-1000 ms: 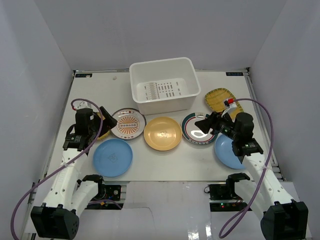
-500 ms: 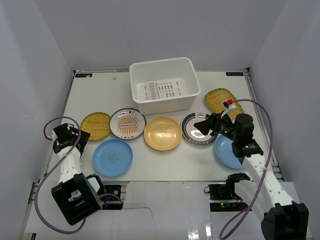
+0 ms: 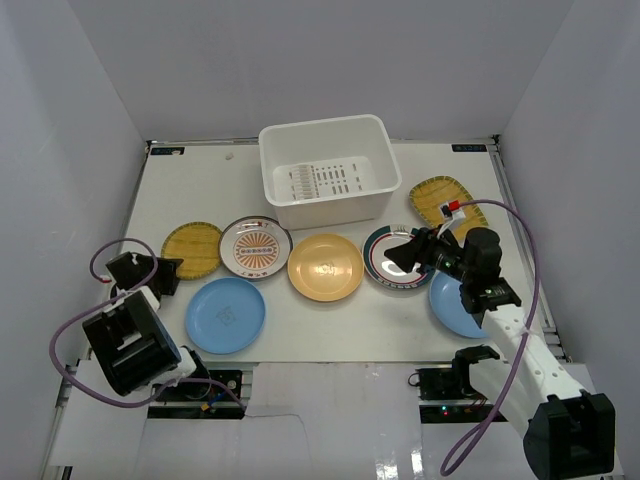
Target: Place the plates into the plastic bin on the countertop
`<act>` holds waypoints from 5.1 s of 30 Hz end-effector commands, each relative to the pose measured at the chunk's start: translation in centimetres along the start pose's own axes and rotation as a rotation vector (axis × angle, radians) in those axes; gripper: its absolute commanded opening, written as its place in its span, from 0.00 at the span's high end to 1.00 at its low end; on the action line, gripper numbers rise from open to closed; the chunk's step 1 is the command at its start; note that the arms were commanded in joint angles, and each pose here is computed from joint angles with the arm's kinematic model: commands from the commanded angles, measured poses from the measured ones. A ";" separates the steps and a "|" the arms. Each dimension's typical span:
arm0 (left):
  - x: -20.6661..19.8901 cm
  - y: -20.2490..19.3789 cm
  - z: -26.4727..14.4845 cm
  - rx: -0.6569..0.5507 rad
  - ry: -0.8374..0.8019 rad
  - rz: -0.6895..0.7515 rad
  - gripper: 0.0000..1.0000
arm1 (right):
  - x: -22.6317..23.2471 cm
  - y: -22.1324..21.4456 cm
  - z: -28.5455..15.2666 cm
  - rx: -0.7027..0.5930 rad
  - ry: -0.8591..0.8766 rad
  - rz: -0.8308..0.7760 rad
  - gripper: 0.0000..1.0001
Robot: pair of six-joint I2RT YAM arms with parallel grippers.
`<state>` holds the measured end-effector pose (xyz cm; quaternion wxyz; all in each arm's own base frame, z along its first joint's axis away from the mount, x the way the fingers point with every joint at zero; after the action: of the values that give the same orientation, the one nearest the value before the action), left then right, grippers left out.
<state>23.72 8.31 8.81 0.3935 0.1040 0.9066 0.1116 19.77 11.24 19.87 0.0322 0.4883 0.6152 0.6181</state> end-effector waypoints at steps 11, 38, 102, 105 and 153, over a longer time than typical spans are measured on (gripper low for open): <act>-1.3 0.4 -2.1 -0.130 -0.105 -0.079 1.00 | -1.3 4.6 2.5 -0.159 -0.135 0.047 0.50; -22.7 -1.6 -13.8 0.193 -0.999 0.355 1.00 | -21.9 4.2 -5.7 -0.429 -0.944 0.568 0.34; -41.6 -11.0 -15.1 0.121 -0.980 0.798 0.02 | 2.0 22.8 14.6 -0.277 0.001 0.059 0.92; -36.8 -9.9 -15.1 0.069 -0.871 0.818 0.02 | 2.3 21.5 18.2 -0.183 0.002 0.050 0.92; -12.7 -11.4 -9.9 0.109 -0.133 0.885 0.17 | 0.2 7.2 8.0 -0.021 -0.280 -0.154 0.63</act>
<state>21.74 -8.03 20.53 0.3509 0.5551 0.7383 0.1542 29.11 17.32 24.10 0.1310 0.5048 0.6585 0.5425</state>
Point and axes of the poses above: each gripper's point midway between its finger pads, its own z axis out along the fingers, its own x axis along the line the jaws close on, y = z × x, the point moved 8 cm from there along -z, back along the fingers, and after that the axes turned 1 degree about z, right-handed, at the moved point
